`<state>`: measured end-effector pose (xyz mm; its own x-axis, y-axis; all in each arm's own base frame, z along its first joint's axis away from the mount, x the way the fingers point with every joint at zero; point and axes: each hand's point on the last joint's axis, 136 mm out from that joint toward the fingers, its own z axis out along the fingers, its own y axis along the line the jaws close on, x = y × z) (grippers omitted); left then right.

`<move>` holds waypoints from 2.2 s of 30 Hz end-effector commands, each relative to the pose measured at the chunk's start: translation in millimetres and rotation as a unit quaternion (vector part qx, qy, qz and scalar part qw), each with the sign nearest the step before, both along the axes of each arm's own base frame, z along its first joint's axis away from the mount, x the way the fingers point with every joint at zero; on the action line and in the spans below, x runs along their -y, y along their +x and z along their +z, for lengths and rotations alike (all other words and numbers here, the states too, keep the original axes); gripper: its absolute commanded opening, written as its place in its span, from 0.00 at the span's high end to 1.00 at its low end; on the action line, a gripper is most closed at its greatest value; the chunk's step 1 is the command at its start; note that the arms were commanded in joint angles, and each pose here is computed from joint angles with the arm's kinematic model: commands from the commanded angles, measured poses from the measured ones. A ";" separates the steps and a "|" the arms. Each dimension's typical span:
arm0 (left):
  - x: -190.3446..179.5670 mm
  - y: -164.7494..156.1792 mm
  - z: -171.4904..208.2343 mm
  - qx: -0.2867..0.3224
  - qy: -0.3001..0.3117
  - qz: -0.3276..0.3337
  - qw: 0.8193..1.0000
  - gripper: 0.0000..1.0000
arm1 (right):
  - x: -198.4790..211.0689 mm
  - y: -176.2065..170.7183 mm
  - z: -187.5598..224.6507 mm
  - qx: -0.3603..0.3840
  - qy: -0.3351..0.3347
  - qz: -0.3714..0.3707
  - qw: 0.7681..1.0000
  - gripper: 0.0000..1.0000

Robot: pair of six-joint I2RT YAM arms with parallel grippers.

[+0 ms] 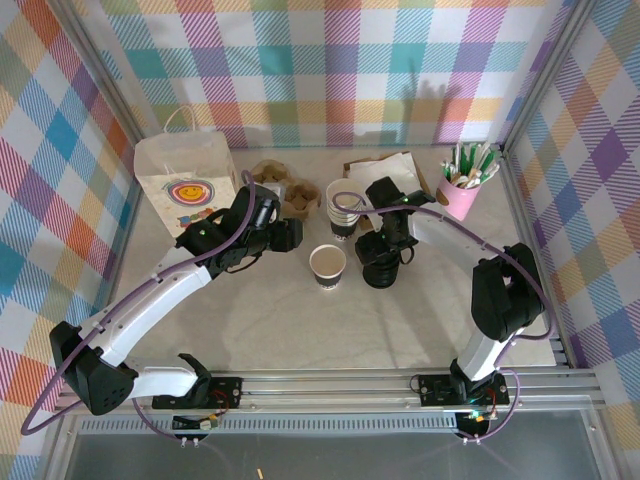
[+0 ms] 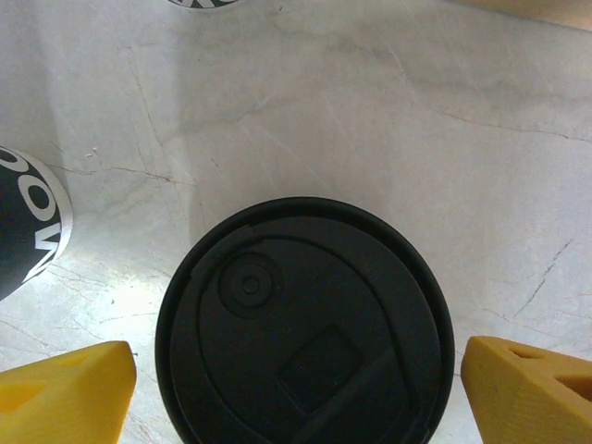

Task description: Pack the takeout coffee

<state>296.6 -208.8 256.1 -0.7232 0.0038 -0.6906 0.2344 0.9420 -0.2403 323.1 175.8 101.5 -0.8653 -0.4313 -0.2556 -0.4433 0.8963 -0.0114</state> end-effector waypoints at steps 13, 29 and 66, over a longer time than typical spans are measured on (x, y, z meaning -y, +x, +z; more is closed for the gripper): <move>3.4 7.7 8.6 0.012 -0.004 0.001 1.000 0.41 | -0.1 2.0 -9.1 -0.010 0.003 -0.002 1.000 0.10; 2.6 7.3 7.4 0.010 -0.005 0.004 1.000 0.41 | 2.1 2.7 -11.9 -0.014 0.001 -0.007 1.000 0.13; 6.7 10.1 6.3 0.008 -0.006 0.001 1.000 0.41 | 0.4 0.3 -15.5 -0.028 0.002 -0.002 1.000 0.23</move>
<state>300.2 -211.9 248.3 -0.7361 0.0143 -0.6767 0.2304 0.9453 -0.2307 326.1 175.4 89.8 -0.8755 -0.4229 -0.2338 -0.4356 0.9001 0.0028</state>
